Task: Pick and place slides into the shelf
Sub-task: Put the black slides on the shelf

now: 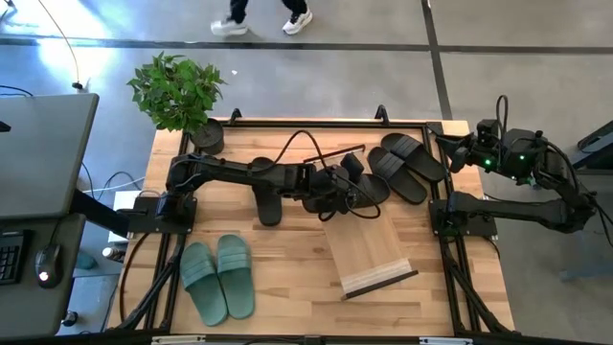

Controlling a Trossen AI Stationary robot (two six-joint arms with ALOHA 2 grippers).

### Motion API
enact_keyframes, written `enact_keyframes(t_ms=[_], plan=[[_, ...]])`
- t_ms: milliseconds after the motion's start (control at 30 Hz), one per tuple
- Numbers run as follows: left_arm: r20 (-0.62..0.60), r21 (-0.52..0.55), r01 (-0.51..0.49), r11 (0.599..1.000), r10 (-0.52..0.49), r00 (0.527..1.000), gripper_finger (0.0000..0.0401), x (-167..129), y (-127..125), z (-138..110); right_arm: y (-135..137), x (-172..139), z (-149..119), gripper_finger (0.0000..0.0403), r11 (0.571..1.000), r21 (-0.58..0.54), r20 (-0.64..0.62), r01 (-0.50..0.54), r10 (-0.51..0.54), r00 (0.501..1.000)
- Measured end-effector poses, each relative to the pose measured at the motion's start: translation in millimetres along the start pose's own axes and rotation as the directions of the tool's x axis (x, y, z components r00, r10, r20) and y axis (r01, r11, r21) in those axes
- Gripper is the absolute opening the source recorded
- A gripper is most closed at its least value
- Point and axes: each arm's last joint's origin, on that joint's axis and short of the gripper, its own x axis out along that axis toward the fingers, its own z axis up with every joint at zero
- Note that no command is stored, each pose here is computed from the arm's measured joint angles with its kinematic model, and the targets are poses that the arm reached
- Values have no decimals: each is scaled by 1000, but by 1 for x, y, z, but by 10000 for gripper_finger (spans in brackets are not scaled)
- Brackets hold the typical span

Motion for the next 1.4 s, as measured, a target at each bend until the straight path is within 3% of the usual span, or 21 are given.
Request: enact_keyframes(t_ms=[233, 433, 733, 933, 1233, 1333, 1400], plan=[[-65, 28, 14, 999, -12, 998, 169, -8, -6, 7, 0, 0, 0, 103, 1000, -1, -2, -3, 3, 1000], [-60, 21, 15, 1000, -13, 998, 168, -18, 4, 12, 0, 0, 0, 103, 1000, -3, -2, -2, 2, 1000], [-127, -7, 144, 989, -144, 981, 168, -40, 11, 8, 0, 0, 0, 103, 1000, -3, -5, -7, 7, 1000], [-177, -84, 237, 968, -248, 952, 168, -65, 14, 10, 0, 0, 0, 103, 1000, -3, -11, -16, 16, 1000], [-226, -254, 280, 926, -338, 914, 168, -114, 23, 16, 1, 0, -1, 103, 999, -3, -29, -43, 43, 999], [-240, -359, 280, 890, -379, 894, 168, -132, 25, 16, 1, 0, -1, 103, 999, -3, -29, -44, 44, 999], [-228, -443, 305, 843, -435, 871, 168, -142, 24, 15, 1, 0, -1, 103, 999, -3, -29, -44, 43, 999]])
